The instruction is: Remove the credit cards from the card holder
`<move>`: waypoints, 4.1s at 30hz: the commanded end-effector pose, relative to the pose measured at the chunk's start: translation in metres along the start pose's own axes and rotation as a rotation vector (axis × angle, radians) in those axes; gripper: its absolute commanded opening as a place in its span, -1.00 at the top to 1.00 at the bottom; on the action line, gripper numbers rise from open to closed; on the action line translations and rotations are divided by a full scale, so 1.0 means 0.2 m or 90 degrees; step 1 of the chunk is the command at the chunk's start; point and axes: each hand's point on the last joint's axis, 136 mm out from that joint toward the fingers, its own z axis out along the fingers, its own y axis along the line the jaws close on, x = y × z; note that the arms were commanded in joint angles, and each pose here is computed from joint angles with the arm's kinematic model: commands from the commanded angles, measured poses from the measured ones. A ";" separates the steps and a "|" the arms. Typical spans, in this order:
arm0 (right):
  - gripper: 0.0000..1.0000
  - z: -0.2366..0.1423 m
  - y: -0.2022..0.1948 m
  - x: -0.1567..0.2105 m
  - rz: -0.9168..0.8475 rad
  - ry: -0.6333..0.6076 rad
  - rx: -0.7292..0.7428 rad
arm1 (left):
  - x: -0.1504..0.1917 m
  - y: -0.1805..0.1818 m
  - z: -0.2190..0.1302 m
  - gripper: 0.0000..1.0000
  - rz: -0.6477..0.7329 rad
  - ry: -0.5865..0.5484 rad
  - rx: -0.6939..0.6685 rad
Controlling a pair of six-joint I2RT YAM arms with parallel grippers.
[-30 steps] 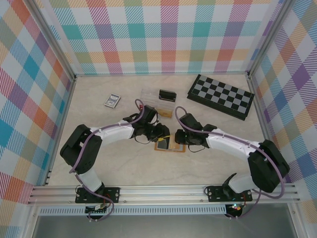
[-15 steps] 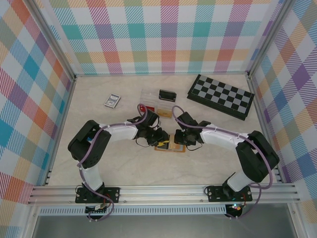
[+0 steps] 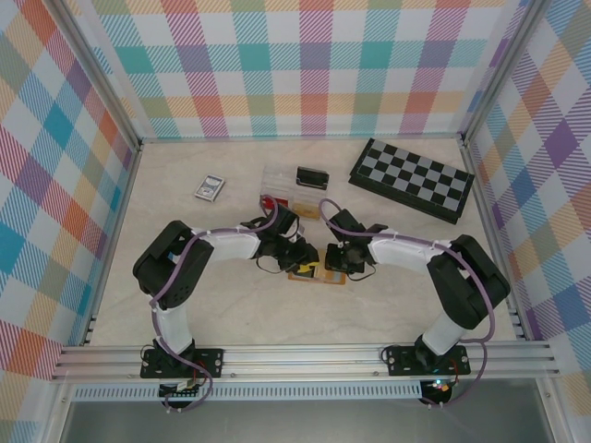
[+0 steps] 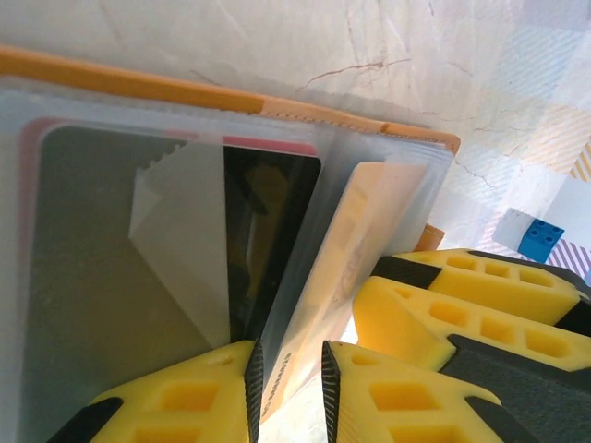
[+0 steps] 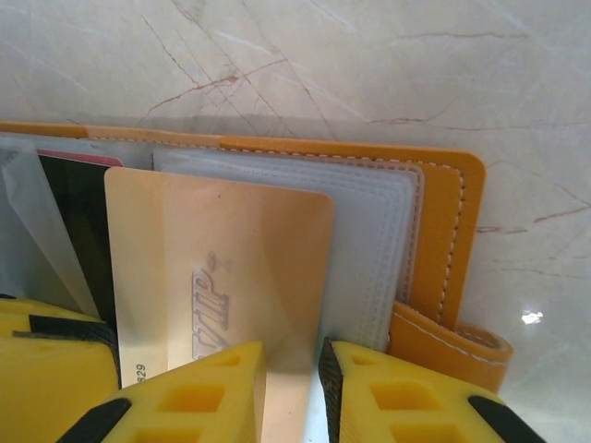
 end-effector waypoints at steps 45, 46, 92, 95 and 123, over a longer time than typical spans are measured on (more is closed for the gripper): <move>0.50 0.04 -0.07 0.02 0.030 0.023 0.011 | 0.00 0.03 -0.24 1.00 0.074 -0.034 -0.010; 0.49 0.03 -0.06 0.01 0.027 0.019 0.002 | -0.01 0.03 -0.27 1.00 0.078 -0.042 -0.015; 0.10 -0.75 0.74 -0.35 0.084 0.031 -0.687 | -0.15 -0.35 -0.91 1.00 0.029 -0.219 0.309; 0.25 -0.76 0.75 -0.35 0.083 0.029 -0.691 | -0.14 -0.34 -0.91 1.00 0.027 -0.216 0.309; 1.00 -0.59 0.43 -0.54 -0.335 -0.205 -0.248 | -0.08 0.42 -0.93 -0.81 -0.053 -0.278 -0.172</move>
